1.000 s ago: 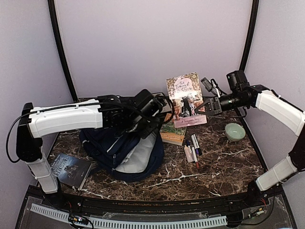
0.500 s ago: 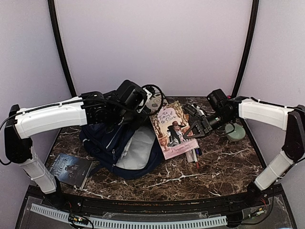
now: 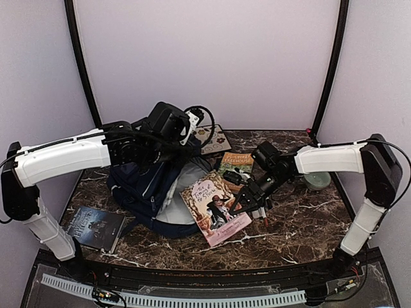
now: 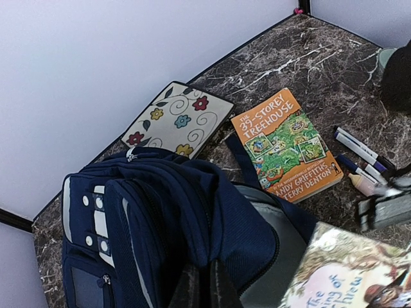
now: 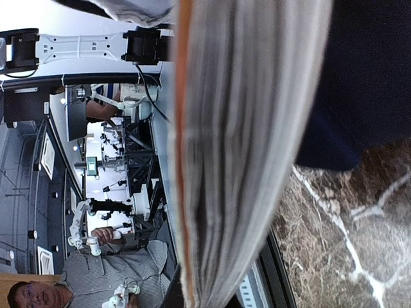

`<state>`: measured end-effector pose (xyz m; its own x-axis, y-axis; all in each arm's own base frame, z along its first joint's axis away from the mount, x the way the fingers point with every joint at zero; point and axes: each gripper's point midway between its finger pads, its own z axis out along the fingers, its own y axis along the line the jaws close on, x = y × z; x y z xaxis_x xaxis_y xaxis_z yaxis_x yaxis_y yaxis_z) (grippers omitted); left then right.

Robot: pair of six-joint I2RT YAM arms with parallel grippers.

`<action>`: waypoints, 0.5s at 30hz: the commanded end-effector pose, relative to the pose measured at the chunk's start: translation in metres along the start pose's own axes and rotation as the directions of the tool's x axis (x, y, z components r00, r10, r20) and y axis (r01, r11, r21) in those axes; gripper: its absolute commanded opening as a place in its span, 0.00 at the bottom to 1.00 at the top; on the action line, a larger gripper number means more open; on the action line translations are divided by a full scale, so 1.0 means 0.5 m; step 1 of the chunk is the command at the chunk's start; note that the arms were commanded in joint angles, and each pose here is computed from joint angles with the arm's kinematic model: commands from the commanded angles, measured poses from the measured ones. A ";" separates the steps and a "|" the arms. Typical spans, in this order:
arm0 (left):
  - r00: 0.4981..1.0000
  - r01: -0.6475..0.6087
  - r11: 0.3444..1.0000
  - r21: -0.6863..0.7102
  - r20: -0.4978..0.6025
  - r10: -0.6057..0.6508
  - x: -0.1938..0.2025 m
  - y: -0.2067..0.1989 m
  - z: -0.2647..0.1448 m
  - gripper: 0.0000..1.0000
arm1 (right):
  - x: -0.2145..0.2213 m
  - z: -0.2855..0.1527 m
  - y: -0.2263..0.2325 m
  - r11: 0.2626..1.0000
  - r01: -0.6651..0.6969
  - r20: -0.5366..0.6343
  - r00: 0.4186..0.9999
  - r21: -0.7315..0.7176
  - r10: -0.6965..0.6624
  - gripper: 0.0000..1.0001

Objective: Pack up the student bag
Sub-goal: Place the book in the largest pocket of the bag.

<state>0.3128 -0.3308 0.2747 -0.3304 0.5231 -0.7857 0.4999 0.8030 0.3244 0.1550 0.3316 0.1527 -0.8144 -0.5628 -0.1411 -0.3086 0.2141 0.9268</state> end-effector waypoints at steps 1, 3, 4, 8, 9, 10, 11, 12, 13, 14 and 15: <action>0.960 0.140 0.989 0.051 0.237 -0.149 -0.115 0.046 -0.090 0.00 | -0.069 0.051 0.029 0.998 0.052 -0.030 0.998 -0.037 -0.053 0.00; 0.954 0.151 0.986 0.066 0.251 -0.163 -0.118 0.047 -0.100 0.00 | -0.101 0.071 0.027 0.999 0.035 -0.042 0.998 -0.039 -0.037 0.00; 0.953 0.151 0.986 0.070 0.253 -0.164 -0.117 0.048 -0.103 0.00 | -0.117 0.077 0.027 0.999 0.037 -0.042 0.998 -0.035 -0.039 0.00; 0.956 0.142 0.985 0.099 0.243 -0.163 -0.108 0.037 -0.107 0.00 | -0.188 0.095 0.004 1.000 -0.025 0.007 1.000 -0.012 0.025 0.00; 0.955 0.147 0.984 0.104 0.244 -0.169 -0.108 0.037 -0.110 0.00 | -0.206 0.099 -0.003 0.999 -0.041 0.020 0.999 -0.002 0.041 0.00; 0.953 0.150 0.982 0.111 0.248 -0.174 -0.107 0.036 -0.115 0.00 | -0.219 0.106 -0.010 0.998 -0.062 0.024 0.998 -0.003 0.062 0.00; 0.952 0.152 0.982 0.115 0.252 -0.177 -0.107 0.037 -0.119 0.00 | -0.233 0.111 -0.017 0.996 -0.085 0.029 0.996 0.002 0.084 0.00; 0.950 0.154 0.981 0.120 0.256 -0.180 -0.108 0.037 -0.124 0.00 | -0.247 0.118 -0.027 0.996 -0.092 0.037 0.995 0.015 0.091 0.00; 0.947 0.156 0.980 0.126 0.261 -0.185 -0.111 0.038 -0.129 0.00 | -0.259 0.123 -0.035 0.995 -0.094 0.042 0.995 0.024 0.093 0.00; 0.946 0.159 0.979 0.127 0.265 -0.188 -0.112 0.040 -0.135 0.00 | -0.273 0.129 -0.048 0.994 -0.101 0.048 0.994 0.034 0.100 0.00; 0.945 0.160 0.979 0.128 0.266 -0.189 -0.111 0.042 -0.139 0.00 | -0.284 0.133 -0.055 0.993 -0.111 0.053 0.993 0.039 0.109 0.00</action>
<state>0.2934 -0.3237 0.2872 -0.3102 0.4659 -0.8287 0.5527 0.7976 0.2416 0.2248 0.4373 0.1324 -0.8412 -0.5369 -0.0638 -0.2431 0.2701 0.9316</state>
